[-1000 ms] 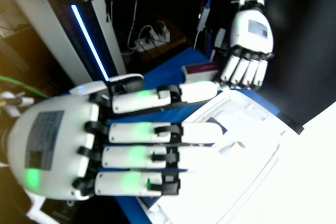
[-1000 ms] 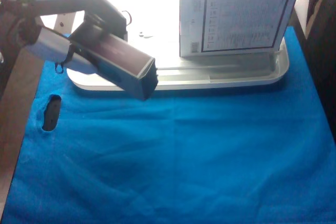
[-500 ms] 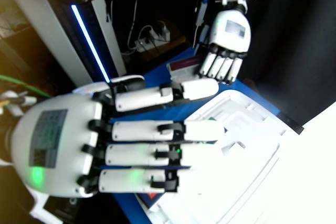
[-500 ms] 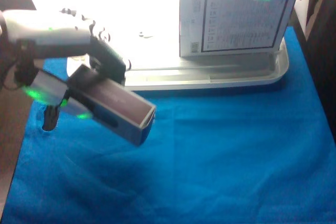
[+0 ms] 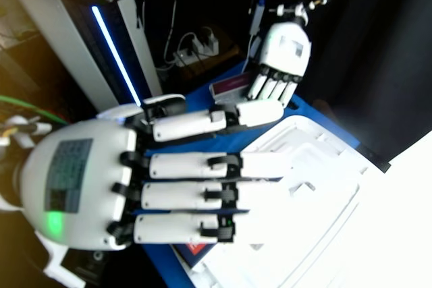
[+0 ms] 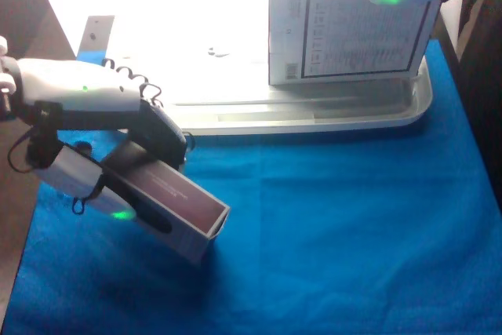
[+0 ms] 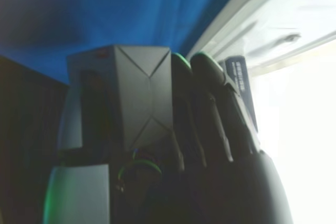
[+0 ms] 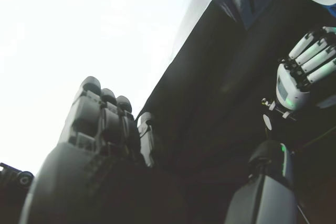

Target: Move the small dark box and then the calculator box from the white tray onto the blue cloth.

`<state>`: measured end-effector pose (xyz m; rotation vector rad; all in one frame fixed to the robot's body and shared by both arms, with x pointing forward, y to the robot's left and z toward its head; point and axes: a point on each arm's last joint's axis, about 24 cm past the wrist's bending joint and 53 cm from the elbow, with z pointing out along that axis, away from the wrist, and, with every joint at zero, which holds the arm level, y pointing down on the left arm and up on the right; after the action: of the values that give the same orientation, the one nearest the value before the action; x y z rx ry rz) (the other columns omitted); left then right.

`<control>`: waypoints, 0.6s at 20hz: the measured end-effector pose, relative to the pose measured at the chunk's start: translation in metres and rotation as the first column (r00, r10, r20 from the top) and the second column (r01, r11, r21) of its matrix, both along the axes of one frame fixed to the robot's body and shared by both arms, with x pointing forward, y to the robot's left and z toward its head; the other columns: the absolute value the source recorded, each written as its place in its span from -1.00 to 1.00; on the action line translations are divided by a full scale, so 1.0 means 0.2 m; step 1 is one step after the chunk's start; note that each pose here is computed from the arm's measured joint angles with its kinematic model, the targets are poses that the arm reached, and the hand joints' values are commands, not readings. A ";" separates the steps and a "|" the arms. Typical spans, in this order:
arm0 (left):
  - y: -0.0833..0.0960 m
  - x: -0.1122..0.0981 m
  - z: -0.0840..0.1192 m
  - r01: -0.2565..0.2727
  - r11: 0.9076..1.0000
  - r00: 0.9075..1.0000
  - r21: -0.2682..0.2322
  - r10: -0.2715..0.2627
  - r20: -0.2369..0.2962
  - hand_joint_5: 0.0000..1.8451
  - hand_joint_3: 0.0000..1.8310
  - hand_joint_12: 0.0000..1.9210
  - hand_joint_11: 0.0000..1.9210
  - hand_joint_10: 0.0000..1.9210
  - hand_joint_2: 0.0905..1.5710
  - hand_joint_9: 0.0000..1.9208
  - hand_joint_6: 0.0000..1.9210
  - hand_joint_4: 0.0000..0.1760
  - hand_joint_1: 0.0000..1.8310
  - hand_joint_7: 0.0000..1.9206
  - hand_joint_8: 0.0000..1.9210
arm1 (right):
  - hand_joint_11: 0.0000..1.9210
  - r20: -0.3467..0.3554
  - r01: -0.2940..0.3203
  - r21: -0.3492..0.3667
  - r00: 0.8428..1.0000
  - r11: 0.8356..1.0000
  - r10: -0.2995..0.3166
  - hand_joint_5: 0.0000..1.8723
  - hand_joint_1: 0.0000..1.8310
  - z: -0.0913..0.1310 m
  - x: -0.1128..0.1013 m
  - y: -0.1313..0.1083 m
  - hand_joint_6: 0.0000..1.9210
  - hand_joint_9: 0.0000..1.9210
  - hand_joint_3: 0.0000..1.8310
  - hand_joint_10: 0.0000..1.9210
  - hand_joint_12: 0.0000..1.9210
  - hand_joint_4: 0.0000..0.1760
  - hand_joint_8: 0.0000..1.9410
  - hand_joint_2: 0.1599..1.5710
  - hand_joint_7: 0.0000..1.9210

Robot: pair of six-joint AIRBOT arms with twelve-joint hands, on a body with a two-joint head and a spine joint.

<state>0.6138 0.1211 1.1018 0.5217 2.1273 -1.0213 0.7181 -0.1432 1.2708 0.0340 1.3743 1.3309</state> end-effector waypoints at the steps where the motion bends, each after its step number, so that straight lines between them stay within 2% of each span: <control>1: 0.00 0.00 -0.01 0.001 1.000 1.000 0.000 -0.001 -0.002 -0.08 -1.00 0.47 -0.72 -0.13 0.51 -0.42 0.22 -0.73 0.27 -0.23 0.43 | -0.99 -0.001 0.001 0.000 1.000 1.000 -0.001 -1.00 -0.50 0.00 0.00 0.00 -1.00 -1.00 -0.99 -1.00 -0.98 0.73 -1.00 -0.16 -1.00; 2: -0.01 0.00 -0.02 -0.001 1.000 1.000 -0.002 0.001 -0.009 -0.07 -1.00 0.41 -0.73 -0.23 0.51 -0.40 0.22 -0.73 0.27 -0.23 0.42 | -0.99 -0.002 0.001 -0.001 1.000 1.000 -0.001 -1.00 -0.50 0.00 0.00 0.00 -1.00 -1.00 -0.99 -1.00 -0.97 0.75 -1.00 -0.16 -1.00; 3: -0.01 0.00 -0.03 -0.003 1.000 1.000 -0.002 0.003 -0.019 -0.05 -1.00 0.39 -0.73 -0.30 0.50 -0.37 0.19 -0.82 0.27 -0.22 0.41 | -0.99 0.001 0.000 0.000 1.000 1.000 0.000 -1.00 -0.50 0.00 0.00 0.00 -1.00 -1.00 -1.00 -1.00 -0.97 0.74 -1.00 -0.17 -1.00; 5: 0.00 0.00 -0.06 -0.009 1.000 1.000 0.007 0.009 -0.027 -0.03 -1.00 0.38 -0.72 -0.32 0.50 -0.35 0.17 -0.89 0.28 -0.22 0.41 | -0.99 -0.002 0.001 -0.001 1.000 1.000 -0.001 -1.00 -0.51 0.00 0.00 0.00 -1.00 -1.00 -1.00 -1.00 -0.97 0.79 -1.00 -0.20 -1.00; 7: 0.00 0.00 -0.05 -0.012 1.000 0.999 0.001 0.013 -0.029 -0.07 -1.00 0.36 -0.68 -0.35 0.51 -0.33 0.22 -0.77 0.27 -0.23 0.41 | -0.98 -0.001 0.001 -0.001 1.000 1.000 -0.001 -1.00 -0.49 0.00 0.00 0.00 -1.00 -1.00 -1.00 -1.00 -0.96 0.84 -1.00 -0.19 -1.00; 10: 0.01 0.01 -0.06 -0.016 1.000 0.999 0.005 0.017 -0.030 -0.08 -1.00 0.40 -0.71 -0.35 0.51 -0.34 0.22 -0.76 0.27 -0.23 0.43 | -0.98 -0.002 0.001 -0.002 1.000 1.000 -0.001 -1.00 -0.51 0.00 0.00 0.00 -1.00 -1.00 -1.00 -1.00 -0.96 0.98 -1.00 -0.22 -1.00; 11: 0.01 0.01 -0.06 -0.017 1.000 0.999 0.005 0.017 -0.030 -0.05 -1.00 0.37 -0.75 -0.37 0.45 -0.35 0.18 -0.40 0.15 -0.29 -0.09 | -1.00 -0.001 0.000 -0.002 1.000 1.000 0.000 -1.00 -0.49 0.00 0.00 0.00 -1.00 -1.00 -1.00 -1.00 -0.96 0.99 -1.00 -0.24 -1.00; 12: 0.01 0.01 -0.06 -0.016 1.000 0.999 0.006 0.016 -0.029 -0.03 -1.00 0.35 -0.77 -0.42 0.43 -0.35 0.16 -0.08 0.12 -0.25 -0.38 | -0.99 0.000 -0.001 -0.003 1.000 1.000 0.001 -1.00 -0.49 0.00 0.00 0.00 -1.00 -1.00 -1.00 -1.00 -0.95 0.93 -1.00 -0.25 -1.00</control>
<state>0.6155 0.1228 1.0893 0.4941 2.1574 -1.0197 0.7179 -0.1428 1.2703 0.0307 1.3766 1.3293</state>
